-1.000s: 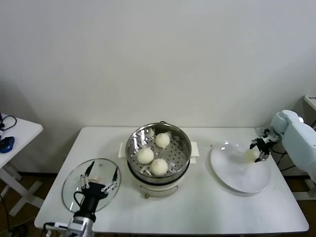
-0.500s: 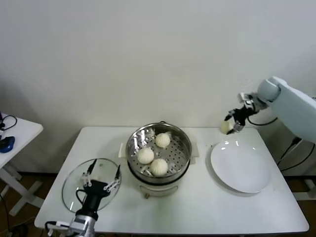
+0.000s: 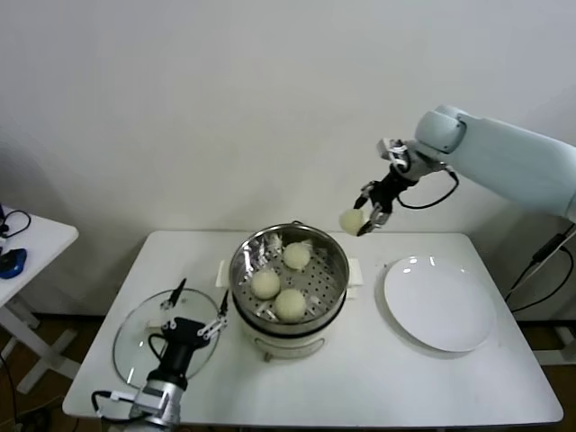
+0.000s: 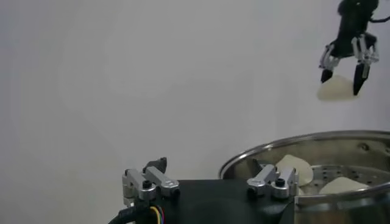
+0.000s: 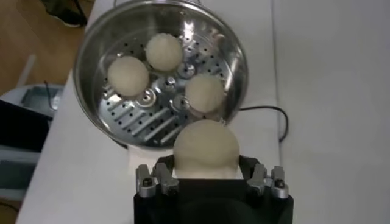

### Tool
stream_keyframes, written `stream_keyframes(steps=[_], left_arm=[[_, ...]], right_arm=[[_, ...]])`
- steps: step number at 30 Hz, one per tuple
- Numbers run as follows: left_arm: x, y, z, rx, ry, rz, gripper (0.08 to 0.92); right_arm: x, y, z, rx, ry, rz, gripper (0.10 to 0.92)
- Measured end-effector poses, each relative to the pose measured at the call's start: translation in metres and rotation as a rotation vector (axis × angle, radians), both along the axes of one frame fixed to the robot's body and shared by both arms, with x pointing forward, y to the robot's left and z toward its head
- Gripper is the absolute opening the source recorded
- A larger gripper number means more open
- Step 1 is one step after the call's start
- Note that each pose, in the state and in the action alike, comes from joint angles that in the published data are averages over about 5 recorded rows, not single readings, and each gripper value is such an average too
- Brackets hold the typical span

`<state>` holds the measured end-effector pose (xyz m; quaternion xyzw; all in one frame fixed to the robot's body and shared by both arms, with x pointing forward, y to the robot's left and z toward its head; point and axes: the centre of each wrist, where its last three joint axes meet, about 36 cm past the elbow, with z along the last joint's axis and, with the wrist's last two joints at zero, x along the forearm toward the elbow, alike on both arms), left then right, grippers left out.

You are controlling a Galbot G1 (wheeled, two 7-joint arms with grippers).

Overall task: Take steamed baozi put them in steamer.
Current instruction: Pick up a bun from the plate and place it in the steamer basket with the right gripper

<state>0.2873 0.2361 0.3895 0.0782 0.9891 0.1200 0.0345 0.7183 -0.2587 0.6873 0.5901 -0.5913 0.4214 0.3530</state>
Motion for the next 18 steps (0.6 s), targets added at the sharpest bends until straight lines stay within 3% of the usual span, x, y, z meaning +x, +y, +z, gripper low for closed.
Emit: stream_keyframes(steps=[18], left_arm=[[0.006, 0.008, -0.003, -0.010, 0.004, -0.016, 0.823]], right_arm=[[-0.009, 0.082, -0.061, -0.048, 0.129, 0.075, 0.696]])
